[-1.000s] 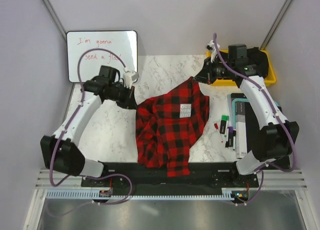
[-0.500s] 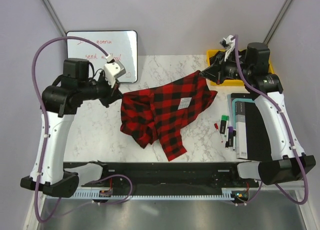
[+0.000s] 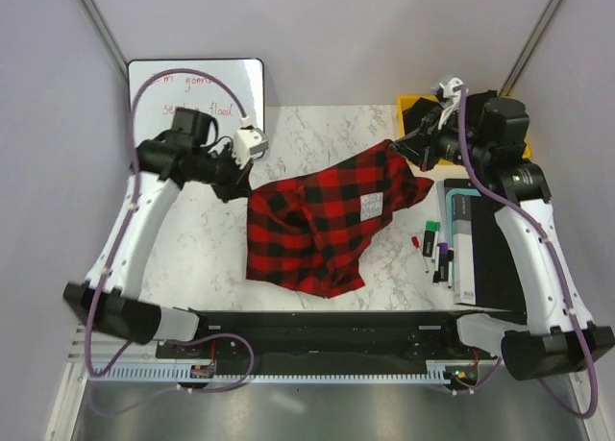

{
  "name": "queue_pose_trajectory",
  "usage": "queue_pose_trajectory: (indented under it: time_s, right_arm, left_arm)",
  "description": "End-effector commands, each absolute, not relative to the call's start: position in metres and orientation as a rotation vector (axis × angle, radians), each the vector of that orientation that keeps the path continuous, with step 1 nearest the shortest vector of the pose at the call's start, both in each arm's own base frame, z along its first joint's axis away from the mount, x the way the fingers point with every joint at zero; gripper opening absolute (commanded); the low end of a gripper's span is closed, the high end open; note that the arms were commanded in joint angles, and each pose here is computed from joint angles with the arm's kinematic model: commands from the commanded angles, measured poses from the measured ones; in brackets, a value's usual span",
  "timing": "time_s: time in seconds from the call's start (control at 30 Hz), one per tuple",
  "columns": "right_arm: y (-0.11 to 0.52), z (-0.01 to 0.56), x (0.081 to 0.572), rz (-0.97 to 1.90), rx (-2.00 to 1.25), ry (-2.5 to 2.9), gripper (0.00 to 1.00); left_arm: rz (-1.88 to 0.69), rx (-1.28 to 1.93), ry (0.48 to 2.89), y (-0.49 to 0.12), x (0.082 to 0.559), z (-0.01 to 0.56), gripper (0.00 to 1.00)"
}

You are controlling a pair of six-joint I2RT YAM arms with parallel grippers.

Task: Fold and stack the long sleeve shirts
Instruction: Flatten the shirt out

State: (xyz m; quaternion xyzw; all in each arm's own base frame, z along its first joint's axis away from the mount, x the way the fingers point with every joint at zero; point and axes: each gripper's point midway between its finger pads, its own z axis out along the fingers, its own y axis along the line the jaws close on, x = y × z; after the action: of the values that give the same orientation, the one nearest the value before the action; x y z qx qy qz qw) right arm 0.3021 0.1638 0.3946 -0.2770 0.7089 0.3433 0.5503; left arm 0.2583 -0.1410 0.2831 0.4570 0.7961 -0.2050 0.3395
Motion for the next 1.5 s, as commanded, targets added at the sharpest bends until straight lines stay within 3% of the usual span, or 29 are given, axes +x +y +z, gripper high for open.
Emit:
queue_pose_trajectory:
  time_s: [0.0, 0.1, 0.17, 0.27, 0.47, 0.67, 0.9, 1.03, 1.13, 1.47]
  right_arm:
    - [0.143, 0.330, 0.338, 0.656, -0.623, 1.820, 0.00]
    - [0.123, 0.303, 0.356, 0.523, -0.591, 1.891, 0.00]
    - [0.112, 0.291, 0.366, 0.464, -0.568, 1.925, 0.00]
    - [0.103, 0.271, 0.372, 0.425, -0.558, 1.971, 0.00]
    - [0.090, 0.239, 0.375, 0.380, -0.510, 2.053, 0.00]
    - [0.093, 0.235, 0.374, 0.408, -0.506, 2.047, 0.00]
    - [0.095, 0.243, 0.377, 0.426, -0.513, 2.026, 0.00]
    - [0.095, 0.246, 0.379, 0.429, -0.510, 2.021, 0.00]
    - [0.095, 0.246, 0.379, 0.433, -0.512, 2.021, 0.00]
    - [0.096, 0.245, 0.379, 0.451, -0.516, 2.022, 0.00]
  left_arm:
    - [-0.523, 1.158, 2.094, -0.153, 0.306, 0.247, 0.03]
    - [-0.525, 1.168, 2.111, -0.163, 0.303, 0.216, 0.11]
    - [-0.581, 1.124, 2.162, -0.157, 0.294, 0.197, 0.38]
    - [-0.593, 1.034, 2.265, -0.135, 0.284, 0.172, 0.61]
    - [-0.723, 1.054, 2.406, -0.122, 0.228, 0.135, 0.63]
    - [-0.816, 1.030, 2.532, -0.122, 0.209, 0.109, 0.60]
    - [-0.897, 1.084, 2.607, -0.139, 0.201, 0.098, 0.59]
    - [-0.890, 1.098, 2.684, -0.143, 0.197, 0.086, 0.54]
    - [-0.852, 1.093, 2.747, -0.141, 0.196, 0.077, 0.47]
    - [-0.702, 1.082, 2.824, -0.133, 0.201, 0.059, 0.46]
